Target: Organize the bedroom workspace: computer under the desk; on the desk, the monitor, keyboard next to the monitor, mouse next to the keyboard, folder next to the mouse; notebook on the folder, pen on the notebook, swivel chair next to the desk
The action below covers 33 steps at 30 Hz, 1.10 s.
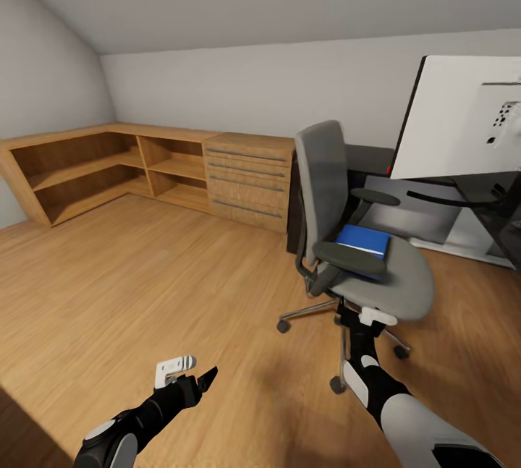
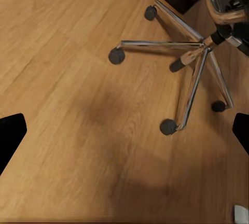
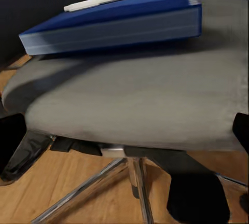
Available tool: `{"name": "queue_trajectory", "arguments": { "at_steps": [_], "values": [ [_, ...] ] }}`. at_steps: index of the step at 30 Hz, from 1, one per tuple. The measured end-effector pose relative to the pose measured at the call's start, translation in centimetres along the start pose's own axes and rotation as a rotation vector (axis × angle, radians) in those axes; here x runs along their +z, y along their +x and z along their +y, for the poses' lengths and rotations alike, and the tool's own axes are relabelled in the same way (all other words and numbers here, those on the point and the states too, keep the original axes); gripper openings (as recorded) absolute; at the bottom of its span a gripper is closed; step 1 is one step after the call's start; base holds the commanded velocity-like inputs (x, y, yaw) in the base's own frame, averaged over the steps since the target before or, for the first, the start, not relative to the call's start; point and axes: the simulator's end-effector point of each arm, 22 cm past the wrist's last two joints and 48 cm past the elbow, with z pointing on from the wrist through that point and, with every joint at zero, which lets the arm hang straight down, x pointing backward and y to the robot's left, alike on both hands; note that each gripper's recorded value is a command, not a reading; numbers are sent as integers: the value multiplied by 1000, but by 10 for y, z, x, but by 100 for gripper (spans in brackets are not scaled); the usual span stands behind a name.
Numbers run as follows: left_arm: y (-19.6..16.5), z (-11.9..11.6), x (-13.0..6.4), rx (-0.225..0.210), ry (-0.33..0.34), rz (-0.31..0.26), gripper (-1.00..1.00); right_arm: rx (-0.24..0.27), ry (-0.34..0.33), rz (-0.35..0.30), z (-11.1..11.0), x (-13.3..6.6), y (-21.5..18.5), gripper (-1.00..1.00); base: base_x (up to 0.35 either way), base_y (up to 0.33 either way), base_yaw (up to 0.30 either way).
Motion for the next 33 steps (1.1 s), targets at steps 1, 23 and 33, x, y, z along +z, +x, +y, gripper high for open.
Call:
{"name": "queue_trajectory", "arguments": {
  "at_steps": [1, 23, 33],
  "values": [
    [0, 0, 0, 0, 0, 0, 100, 0, 0, 0, 0, 0, 0, 100, -66, -115, 0],
    [0, 0, 0, 2, 1, 1, 100, 29, 119, -67, -20, 13, -42, 100, -11, -19, 0],
    [0, -1, 0, 2, 2, 2, 100, 14, 157, -25, -28, 17, -42, 100, 5, 0, 0]
  ]
}}
